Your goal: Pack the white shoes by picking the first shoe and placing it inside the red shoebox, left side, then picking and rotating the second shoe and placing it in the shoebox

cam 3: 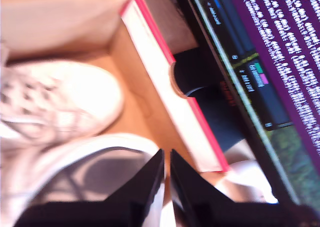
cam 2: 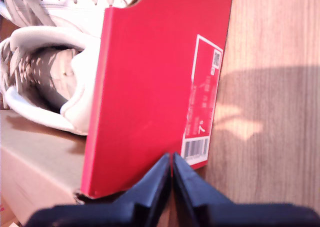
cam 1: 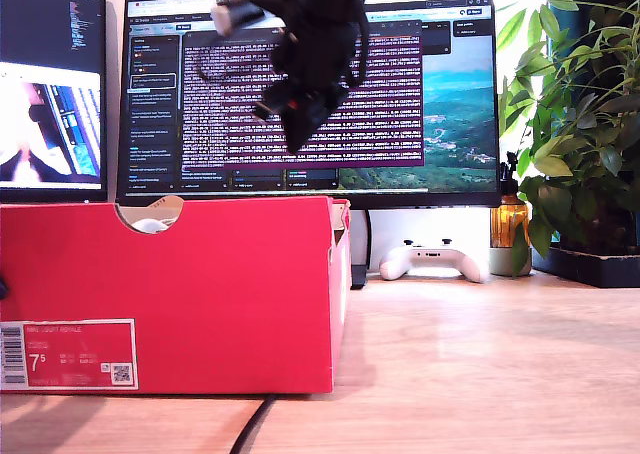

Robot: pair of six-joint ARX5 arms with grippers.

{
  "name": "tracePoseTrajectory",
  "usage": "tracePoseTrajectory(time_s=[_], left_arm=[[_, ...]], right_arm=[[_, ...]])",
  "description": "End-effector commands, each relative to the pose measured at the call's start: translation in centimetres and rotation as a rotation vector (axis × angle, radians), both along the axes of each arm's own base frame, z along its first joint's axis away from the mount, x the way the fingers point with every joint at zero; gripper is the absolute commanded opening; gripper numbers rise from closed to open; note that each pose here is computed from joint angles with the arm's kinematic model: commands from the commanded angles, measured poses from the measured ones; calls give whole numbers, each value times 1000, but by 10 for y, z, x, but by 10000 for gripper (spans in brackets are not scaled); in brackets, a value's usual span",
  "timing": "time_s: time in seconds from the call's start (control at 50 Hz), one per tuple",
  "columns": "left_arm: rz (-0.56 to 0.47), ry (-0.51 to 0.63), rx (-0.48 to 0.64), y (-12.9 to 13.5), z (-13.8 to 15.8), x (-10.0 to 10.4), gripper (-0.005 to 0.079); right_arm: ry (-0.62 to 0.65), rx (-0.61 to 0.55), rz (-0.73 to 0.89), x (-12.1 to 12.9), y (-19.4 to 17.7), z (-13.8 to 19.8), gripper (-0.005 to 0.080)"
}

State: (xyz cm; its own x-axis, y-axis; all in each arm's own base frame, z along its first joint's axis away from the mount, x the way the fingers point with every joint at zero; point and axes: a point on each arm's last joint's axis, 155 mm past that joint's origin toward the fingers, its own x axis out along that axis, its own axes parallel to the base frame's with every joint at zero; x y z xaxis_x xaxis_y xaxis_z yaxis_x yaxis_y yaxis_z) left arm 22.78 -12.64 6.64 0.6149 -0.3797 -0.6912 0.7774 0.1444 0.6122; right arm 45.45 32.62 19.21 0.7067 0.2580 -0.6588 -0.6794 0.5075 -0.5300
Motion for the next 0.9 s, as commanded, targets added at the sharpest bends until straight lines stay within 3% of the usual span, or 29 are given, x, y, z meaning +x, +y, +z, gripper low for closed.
tracePoseTrajectory(time_s=[0.0,0.88], left_arm=[[-4,-1,-4,-2,0,0,-21],[-34,28,-38,-9,0,-6,-12]], right_arm=[[-5,24,0,-3,5,9,-12],[70,99,-69,-11,4,1,-12]])
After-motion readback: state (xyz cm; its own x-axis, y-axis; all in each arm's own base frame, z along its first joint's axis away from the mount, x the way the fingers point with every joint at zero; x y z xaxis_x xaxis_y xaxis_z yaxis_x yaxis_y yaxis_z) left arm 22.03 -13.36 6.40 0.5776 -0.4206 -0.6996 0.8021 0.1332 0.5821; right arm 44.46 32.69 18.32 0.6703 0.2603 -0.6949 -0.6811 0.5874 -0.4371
